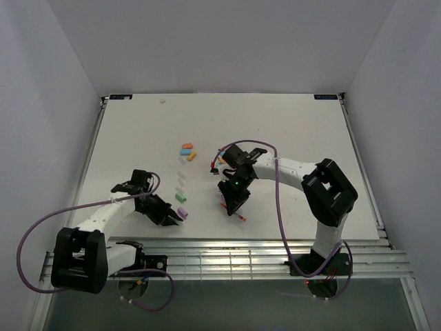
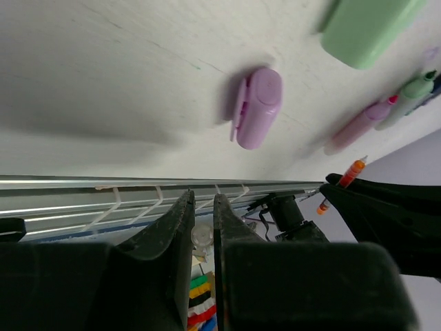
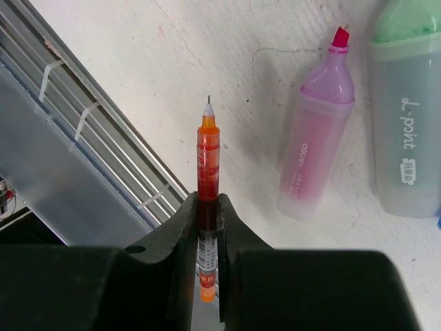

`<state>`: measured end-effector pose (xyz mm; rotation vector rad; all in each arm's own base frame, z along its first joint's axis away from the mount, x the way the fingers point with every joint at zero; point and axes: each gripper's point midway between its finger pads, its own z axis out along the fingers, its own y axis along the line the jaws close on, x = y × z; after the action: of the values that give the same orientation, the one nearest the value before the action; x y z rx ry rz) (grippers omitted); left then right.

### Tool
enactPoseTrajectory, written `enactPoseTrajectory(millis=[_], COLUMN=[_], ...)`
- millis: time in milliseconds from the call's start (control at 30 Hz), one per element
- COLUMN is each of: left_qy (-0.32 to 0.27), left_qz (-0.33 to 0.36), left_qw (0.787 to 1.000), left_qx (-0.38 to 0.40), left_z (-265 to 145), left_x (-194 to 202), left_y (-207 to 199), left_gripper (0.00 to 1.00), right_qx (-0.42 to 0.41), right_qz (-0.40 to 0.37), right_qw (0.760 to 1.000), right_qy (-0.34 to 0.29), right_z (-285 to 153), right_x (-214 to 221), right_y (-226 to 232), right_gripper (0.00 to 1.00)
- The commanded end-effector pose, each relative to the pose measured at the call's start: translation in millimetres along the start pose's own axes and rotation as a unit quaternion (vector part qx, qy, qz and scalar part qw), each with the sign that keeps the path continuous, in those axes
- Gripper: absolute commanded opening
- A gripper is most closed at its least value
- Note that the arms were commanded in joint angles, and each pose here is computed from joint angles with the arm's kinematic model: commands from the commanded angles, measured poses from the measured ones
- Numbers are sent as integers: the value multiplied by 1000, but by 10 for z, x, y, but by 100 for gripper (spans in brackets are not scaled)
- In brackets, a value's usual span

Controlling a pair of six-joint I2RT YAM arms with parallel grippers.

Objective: Open the pen caps

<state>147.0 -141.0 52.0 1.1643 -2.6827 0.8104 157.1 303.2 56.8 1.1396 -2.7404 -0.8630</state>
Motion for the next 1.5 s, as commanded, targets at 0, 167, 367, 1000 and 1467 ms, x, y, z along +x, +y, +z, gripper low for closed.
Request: enactPoseTrajectory(millis=[0,167,367,1000,1467], left_qy=[0,2,5,-4,-11], left_qz=[2,1,7,-5,-8], left_qw=[1000,1000,999,997,997], left_qx=[-22,-31,-41,-80,-82], left_z=[72,168,271,380,366], left_x=[-28,-101,-239,-380,-400], left_y=[104,109,20,92,78], left_gripper=[0,0,0,24,36], right_qx=[9,22,36,80,78], right_qz=[-33,-48,-51,-67,-66], right_qw=[999,998,998,995,995], right_qy=[-22,-28,-20,-1,-10], right_z=[-8,29,139,261,203], right_x=[-192,-288,-308,-260,-289], right_y=[-26,-96,-221,-475,-428], right_gripper=[8,8,8,28,36])
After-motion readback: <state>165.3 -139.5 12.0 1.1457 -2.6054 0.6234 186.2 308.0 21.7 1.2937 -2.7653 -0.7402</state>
